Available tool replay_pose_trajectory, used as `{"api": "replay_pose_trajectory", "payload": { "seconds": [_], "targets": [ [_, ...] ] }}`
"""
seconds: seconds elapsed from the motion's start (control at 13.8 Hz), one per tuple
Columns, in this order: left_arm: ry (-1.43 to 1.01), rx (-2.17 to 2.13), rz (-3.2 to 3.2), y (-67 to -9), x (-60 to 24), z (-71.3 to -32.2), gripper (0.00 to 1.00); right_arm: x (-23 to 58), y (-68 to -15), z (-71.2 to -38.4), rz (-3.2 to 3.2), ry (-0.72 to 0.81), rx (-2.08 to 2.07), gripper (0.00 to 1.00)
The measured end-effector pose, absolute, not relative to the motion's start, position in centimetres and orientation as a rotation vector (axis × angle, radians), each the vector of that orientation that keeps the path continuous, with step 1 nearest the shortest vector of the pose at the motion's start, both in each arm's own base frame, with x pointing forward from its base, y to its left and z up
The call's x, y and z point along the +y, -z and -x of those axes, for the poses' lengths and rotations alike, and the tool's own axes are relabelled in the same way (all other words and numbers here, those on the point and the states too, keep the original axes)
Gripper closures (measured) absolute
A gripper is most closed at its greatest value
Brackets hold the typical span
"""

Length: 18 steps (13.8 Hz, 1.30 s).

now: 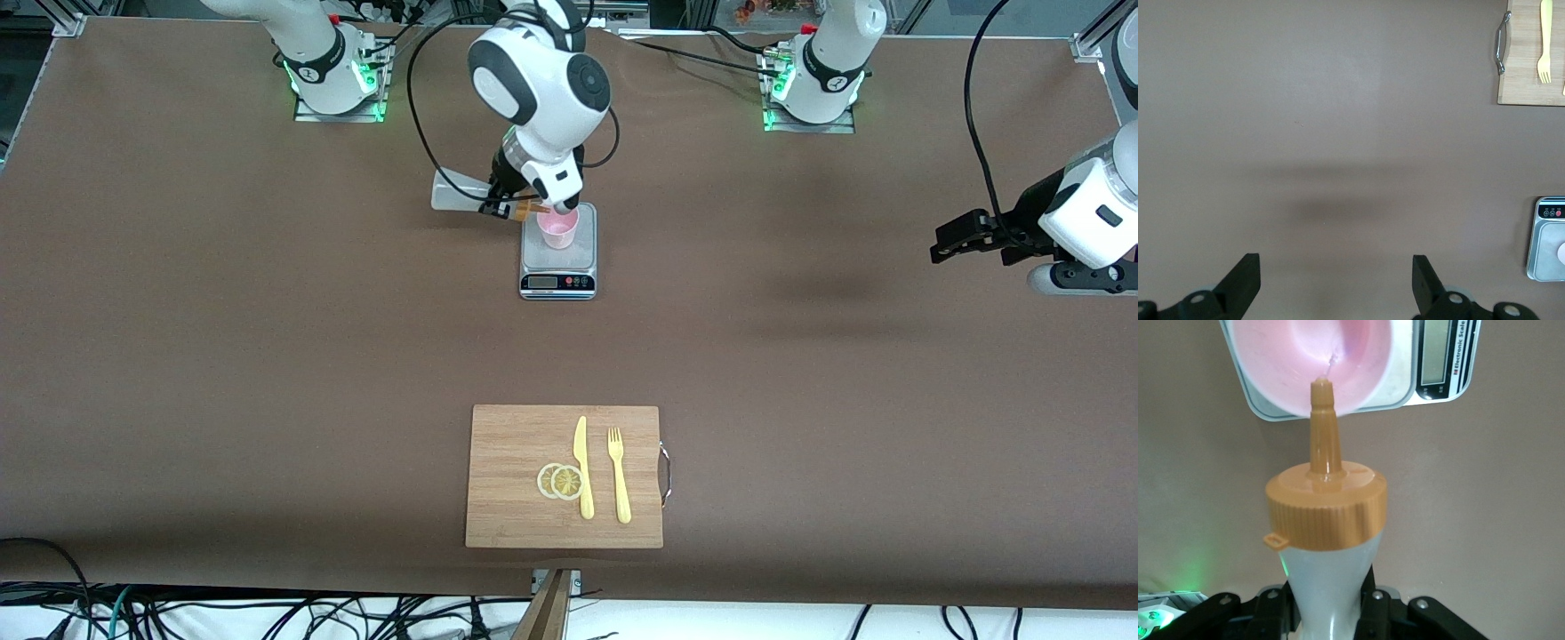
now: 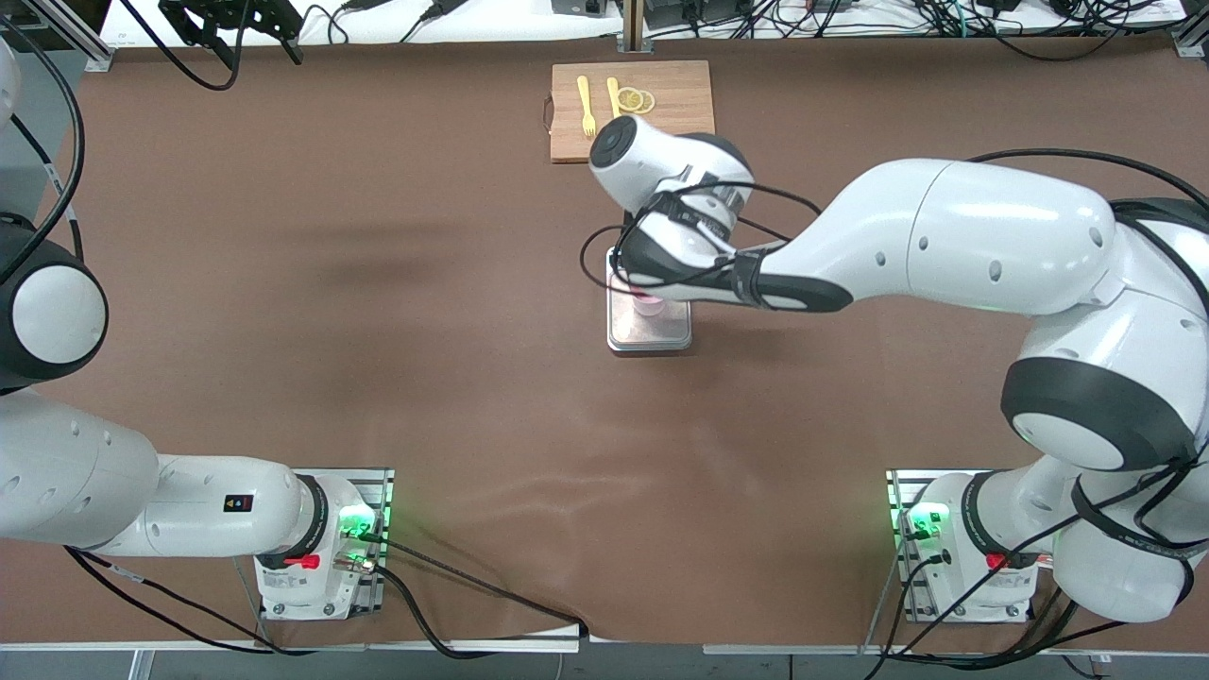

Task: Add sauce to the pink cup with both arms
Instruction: 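Tilt the bottle nozzle into the pink cup and dispense sauce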

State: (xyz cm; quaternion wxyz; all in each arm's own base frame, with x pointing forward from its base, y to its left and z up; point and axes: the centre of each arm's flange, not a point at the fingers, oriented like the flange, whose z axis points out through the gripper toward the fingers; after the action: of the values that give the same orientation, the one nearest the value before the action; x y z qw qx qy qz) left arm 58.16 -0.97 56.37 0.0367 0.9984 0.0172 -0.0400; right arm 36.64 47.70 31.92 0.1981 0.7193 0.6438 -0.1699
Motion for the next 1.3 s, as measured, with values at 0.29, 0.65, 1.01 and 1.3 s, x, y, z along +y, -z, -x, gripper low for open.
{"api": "replay_pose_trajectory", "payload": {
  "seconds": [0.29,0.65,1.01,1.3],
  "targets": [
    [0.123,0.053,-3.065,-56.4,-1.0,-58.2,0.00,48.3,-31.6,-35.8,-1.997,0.467,1.780,0.66],
    [0.113,0.049,-3.065,-56.7,-1.1,-58.3,0.00,48.1,-31.6,-36.0,-2.000,0.467,1.773,0.66],
    [0.120,0.051,-3.065,-56.3,-1.0,-58.5,0.00,47.9,-31.7,-36.5,-2.013,0.454,1.765,0.66],
    [0.116,0.052,-3.065,-56.5,-1.0,-58.5,0.00,48.0,-30.8,-37.1,-2.066,0.359,1.807,0.66]
  ]
}}
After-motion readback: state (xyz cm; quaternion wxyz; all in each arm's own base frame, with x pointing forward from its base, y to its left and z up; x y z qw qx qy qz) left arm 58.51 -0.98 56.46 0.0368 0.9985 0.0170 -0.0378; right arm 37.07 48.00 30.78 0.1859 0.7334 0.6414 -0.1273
